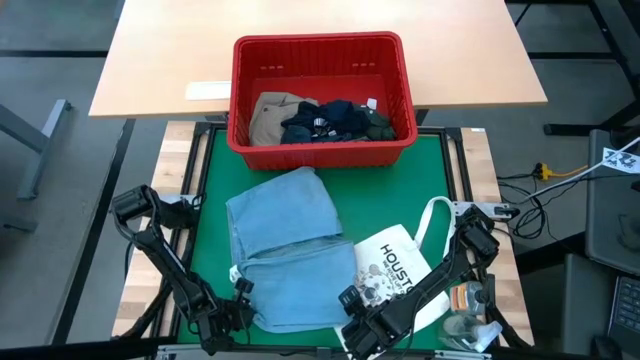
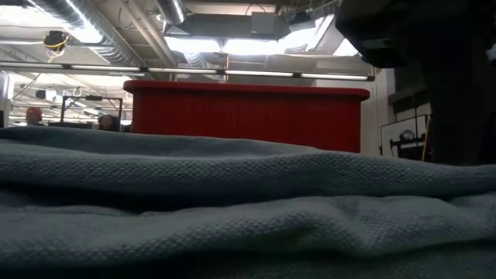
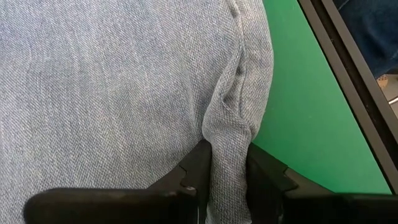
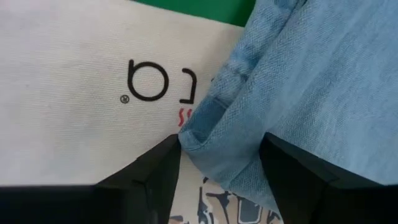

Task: Fold Laundry from Bin
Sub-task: Fold the blue jeans

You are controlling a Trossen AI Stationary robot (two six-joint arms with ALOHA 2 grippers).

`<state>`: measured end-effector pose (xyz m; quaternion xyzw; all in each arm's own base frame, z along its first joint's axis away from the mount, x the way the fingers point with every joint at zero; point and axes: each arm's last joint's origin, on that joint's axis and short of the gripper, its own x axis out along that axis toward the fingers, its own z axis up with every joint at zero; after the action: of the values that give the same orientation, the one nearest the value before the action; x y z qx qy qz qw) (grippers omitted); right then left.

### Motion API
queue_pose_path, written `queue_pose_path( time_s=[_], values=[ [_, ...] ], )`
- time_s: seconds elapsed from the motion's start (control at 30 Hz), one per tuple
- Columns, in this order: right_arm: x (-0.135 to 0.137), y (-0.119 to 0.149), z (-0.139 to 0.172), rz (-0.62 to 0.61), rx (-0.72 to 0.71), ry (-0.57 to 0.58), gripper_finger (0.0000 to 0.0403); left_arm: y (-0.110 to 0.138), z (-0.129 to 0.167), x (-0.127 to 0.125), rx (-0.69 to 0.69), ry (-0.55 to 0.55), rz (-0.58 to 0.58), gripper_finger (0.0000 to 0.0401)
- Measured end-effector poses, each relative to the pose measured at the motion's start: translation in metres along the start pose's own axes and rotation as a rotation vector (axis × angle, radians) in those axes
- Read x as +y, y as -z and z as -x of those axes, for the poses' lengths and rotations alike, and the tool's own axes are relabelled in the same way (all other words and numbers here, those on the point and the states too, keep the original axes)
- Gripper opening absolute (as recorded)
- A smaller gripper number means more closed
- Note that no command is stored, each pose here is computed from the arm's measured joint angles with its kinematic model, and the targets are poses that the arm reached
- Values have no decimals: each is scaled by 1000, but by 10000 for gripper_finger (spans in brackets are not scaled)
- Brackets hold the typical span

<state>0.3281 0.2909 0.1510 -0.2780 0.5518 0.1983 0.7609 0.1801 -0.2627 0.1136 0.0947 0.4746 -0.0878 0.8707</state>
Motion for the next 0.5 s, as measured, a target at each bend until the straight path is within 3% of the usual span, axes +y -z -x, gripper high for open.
queue_pose_path(
  time_s=[0.23,0.37,0.5],
  values=[
    [0,0,0,-7,-3,-3,97,-1,0,0,-5,0,5,73],
    [-1,-1,1,-101,-3,18,23,-8,3,-4,-7,4,15,67],
    [-3,-8,11,-169,-8,23,21,-20,11,-9,46,1,14,57]
  ],
)
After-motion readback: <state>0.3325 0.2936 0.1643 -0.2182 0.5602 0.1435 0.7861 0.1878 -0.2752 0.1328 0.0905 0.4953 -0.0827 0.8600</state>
